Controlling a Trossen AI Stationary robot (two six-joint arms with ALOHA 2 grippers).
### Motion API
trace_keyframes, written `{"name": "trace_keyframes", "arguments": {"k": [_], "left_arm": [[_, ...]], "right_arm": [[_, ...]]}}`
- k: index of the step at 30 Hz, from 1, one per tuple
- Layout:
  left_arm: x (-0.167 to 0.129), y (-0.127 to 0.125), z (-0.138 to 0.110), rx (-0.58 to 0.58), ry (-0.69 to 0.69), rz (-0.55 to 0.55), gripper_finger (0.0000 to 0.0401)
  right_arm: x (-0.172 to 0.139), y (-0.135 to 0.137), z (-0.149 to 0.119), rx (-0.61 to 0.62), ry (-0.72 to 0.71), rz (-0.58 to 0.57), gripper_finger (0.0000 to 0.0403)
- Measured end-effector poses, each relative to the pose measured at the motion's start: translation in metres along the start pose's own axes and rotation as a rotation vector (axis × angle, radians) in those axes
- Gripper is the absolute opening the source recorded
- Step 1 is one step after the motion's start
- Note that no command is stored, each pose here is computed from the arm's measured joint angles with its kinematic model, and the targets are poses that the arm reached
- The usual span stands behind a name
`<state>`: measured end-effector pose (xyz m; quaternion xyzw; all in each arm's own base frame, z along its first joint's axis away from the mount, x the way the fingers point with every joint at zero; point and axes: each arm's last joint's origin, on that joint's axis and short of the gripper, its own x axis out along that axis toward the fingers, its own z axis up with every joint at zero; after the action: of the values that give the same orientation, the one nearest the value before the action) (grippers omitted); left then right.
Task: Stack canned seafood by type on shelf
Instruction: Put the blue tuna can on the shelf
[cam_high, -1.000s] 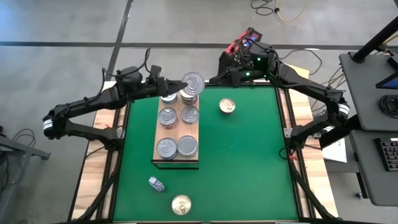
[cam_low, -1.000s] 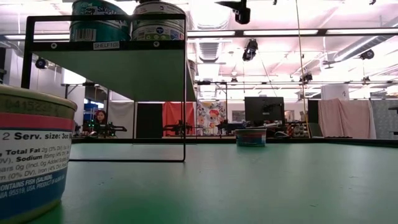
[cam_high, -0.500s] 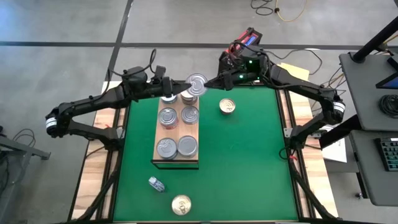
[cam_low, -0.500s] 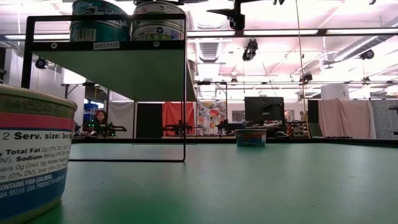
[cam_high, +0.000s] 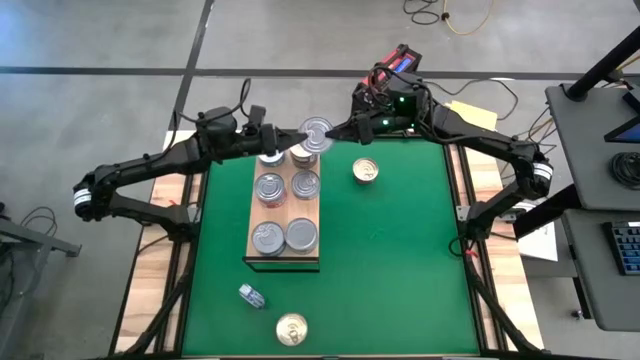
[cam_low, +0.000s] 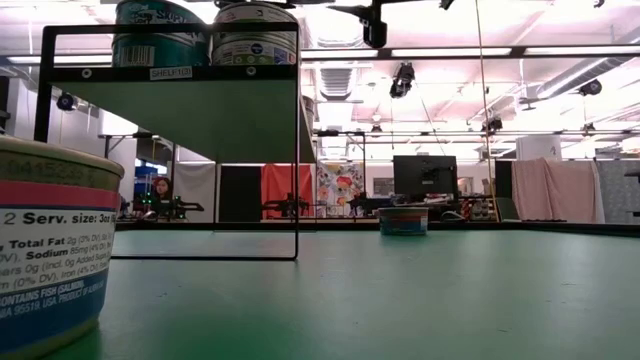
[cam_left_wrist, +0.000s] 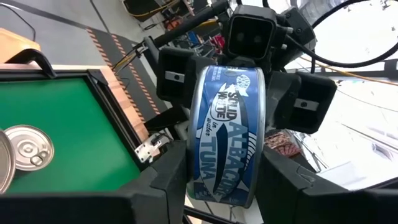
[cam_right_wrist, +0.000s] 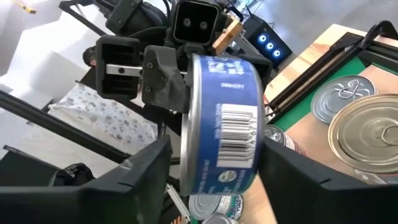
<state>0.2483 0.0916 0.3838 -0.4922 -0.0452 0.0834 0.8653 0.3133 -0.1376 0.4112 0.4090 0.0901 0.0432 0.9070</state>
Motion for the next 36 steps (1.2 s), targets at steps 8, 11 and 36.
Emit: {"name": "trace_keyframes", "arguments": {"k": [8,11,36], "left_arm": [[0.000,0.000,0.000,0.028,-0.002,0.002,0.0140],[0.000,0.000,0.000,0.027,-0.011,0.006,0.0144],[-0.026,-0.020,0.010,0.219,-0.107,-0.050,0.0246]], "right_arm": [[0.000,-0.001,0.000,0.005,0.003,-0.008,0.0136],[0.000,-0.001,0.000,0.003,0.004,-0.005,0.0136],[-0.035,0.008,-0.018,0.121,0.180,-0.068,0.0136]]}}
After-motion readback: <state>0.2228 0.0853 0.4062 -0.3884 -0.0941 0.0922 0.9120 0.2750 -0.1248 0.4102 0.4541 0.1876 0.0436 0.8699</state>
